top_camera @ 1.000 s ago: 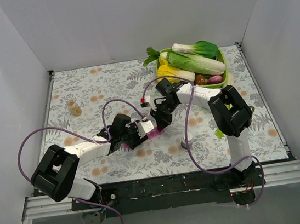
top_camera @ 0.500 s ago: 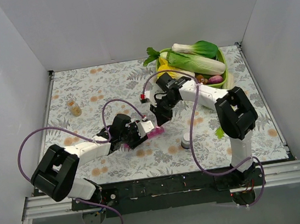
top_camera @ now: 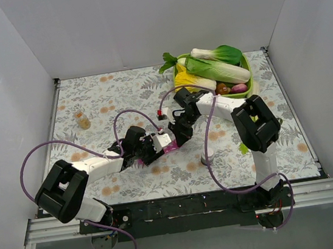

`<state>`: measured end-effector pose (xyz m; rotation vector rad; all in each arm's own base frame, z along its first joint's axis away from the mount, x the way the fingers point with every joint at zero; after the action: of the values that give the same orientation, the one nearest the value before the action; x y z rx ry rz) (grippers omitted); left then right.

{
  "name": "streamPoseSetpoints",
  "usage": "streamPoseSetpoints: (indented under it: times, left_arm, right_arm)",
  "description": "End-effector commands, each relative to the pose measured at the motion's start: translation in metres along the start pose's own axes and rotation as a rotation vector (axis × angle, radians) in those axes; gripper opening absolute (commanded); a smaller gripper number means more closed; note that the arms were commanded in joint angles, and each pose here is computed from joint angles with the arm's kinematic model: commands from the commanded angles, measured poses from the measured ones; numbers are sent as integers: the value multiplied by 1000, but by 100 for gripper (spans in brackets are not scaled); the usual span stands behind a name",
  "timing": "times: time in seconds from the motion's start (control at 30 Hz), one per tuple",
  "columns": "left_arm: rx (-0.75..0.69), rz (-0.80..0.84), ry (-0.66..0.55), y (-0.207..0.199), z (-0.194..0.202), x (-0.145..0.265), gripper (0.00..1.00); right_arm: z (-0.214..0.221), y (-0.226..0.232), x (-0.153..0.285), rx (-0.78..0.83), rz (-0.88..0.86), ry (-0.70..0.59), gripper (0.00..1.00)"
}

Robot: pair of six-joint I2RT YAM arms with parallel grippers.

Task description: Sort the pills into containers

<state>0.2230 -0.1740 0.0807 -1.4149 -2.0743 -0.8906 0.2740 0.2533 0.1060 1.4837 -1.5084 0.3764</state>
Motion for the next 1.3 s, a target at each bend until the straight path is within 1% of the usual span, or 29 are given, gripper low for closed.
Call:
streamPoseSetpoints:
  times: [0.0,0.17,0.3,0.37,0.47,0.5,0.57,0.6,0.67,0.7,0.73,0.77,0.8,0.83,0.87,0.9,0.93,0.97,1.0,1.07,1.1,1.17,1.2,1.23,1.27]
  left_arm:
    - [61,98,142,-23,29,1,19]
    - [62,98,140,-22,28,1,18]
    - [63,90,139,-22,27,2,19]
    - [68,77,131,-20,24,2,21]
    - [77,54,113,-16,18,5,31]
    - [80,46,107,-15,17,5,38]
    - [94,25,85,-12,10,9,45]
    - [96,15,74,-10,7,11,57]
    - [110,-6,61,-7,2,14,64]
    - [111,1,59,-8,1,16,67]
    - [112,-11,41,-6,-3,19,74]
    - [130,-16,28,-6,-6,21,78]
    - [135,-22,20,-6,-8,22,82]
    - [137,-27,9,-5,-11,24,87]
    - [138,-38,-14,-3,-16,29,90]
    - [160,-43,-26,-3,-19,32,93]
    - [170,-52,-42,-2,-23,35,97]
    - [166,-72,-78,-1,-31,44,98]
    - [190,-87,-110,1,-39,50,98]
    - [201,-118,-175,4,-52,64,98]
    - [202,-153,-248,7,-67,80,98]
    - [257,-194,-339,9,-83,100,98]
    - [262,-225,-411,10,-94,118,98]
    - [335,-247,-461,12,-105,130,98]
    - [381,-273,-489,14,-110,139,98]
  right_arm:
    - [19,-15,-16,-51,52,100,1]
    - [-3,-3,4,12,26,16,1]
    - [-27,13,36,87,7,-88,1]
    - [-34,17,51,122,20,-127,1]
    - [-35,26,72,163,60,-165,2]
    - [-36,31,84,186,80,-189,6]
    - [-31,36,96,203,114,-206,9]
    - [-28,37,100,208,124,-213,12]
    - [-22,44,115,228,154,-245,15]
    - [-20,46,120,236,166,-258,20]
    - [-19,46,128,245,189,-277,22]
    - [-18,52,139,267,210,-304,24]
    - [-14,54,143,268,219,-311,29]
    - [-11,53,151,269,242,-328,32]
    - [-11,60,163,290,270,-357,35]
    - [-9,62,169,292,286,-372,41]
    - [-6,62,178,290,310,-390,44]
    - [-6,68,190,306,341,-420,47]
    - [-5,70,198,309,364,-439,58]
    - [-1,77,221,324,427,-494,69]
    - [-1,79,229,337,457,-515,81]
    - [5,85,248,329,543,-558,92]
    - [0,85,257,280,591,-622,98]
    - [5,80,265,204,685,-630,98]
    - [6,82,274,153,725,-662,98]
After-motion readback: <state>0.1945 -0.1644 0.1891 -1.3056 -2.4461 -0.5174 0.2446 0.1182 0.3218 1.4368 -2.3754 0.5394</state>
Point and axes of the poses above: each gripper's point midway between its finger pads, its own x axis back along the fingers, its own y axis along the line the jaws close on, z = x × y, the point moved 8 cm from there along x, back along the fingers, and after that the axes turned 5 degrees about -x, right-handed, at the moved point
